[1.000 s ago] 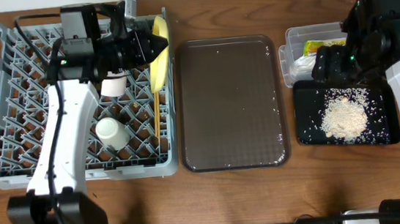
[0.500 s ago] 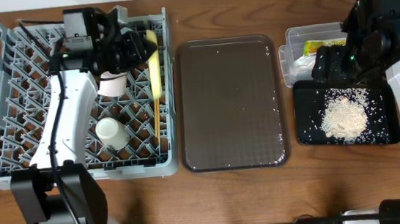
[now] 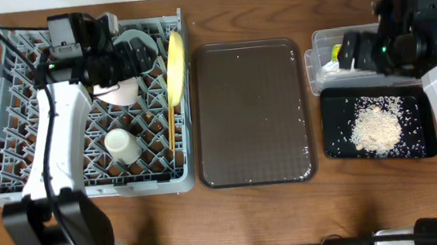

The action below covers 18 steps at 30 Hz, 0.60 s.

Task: Sort waste into correct bins and load items into the dishwasher
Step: 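Lift the yellow plate and stand it upright in the dish rack, then release the yellow plate and pull the left gripper back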

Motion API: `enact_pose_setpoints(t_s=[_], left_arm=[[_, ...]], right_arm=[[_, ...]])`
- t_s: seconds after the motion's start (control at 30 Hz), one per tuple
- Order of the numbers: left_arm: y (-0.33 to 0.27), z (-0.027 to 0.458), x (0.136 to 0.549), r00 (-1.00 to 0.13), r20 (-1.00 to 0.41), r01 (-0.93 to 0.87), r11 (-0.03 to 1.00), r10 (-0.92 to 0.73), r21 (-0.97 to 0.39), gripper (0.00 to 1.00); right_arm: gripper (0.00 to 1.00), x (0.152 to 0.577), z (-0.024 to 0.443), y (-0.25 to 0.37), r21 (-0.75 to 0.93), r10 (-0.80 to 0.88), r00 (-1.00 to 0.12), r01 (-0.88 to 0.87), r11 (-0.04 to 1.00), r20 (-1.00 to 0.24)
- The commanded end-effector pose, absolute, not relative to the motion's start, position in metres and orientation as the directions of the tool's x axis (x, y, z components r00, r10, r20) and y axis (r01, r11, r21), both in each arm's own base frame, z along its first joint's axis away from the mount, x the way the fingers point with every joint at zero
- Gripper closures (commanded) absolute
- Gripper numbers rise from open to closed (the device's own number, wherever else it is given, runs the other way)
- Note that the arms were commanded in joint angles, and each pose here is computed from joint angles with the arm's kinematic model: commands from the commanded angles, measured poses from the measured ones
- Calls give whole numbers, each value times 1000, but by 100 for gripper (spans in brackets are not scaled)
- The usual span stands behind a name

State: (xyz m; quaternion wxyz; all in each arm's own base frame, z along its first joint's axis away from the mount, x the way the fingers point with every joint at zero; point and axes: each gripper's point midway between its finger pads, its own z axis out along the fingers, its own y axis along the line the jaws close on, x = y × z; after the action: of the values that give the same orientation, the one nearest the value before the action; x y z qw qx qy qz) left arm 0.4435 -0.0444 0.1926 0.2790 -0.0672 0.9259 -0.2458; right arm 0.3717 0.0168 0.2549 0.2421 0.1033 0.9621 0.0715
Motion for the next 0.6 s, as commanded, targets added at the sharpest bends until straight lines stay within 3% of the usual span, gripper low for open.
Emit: enact_pose_setpoints(t_s=[0.0,0.13,0.33,0.57], left_arm=[[-14,196,419,-840,-534,0,983,-99,-183,13],[-3,177,382,-914,-393,-59,992,-99,-113,12],[-7,168,345,-961,-258,-73,989,-103,-125,12],[-10,171,314,-938,-332,-60,989,-103,-136,11]], right_arm=[[3,396,265,25,173,173,-822,92,981,-543],[1,409,265,30,164,142,-807,57,985,-573],[1,391,235,31,149,137,-880,77,986,-454],[1,362,205,37,84,92,-919,64,994,-384]])
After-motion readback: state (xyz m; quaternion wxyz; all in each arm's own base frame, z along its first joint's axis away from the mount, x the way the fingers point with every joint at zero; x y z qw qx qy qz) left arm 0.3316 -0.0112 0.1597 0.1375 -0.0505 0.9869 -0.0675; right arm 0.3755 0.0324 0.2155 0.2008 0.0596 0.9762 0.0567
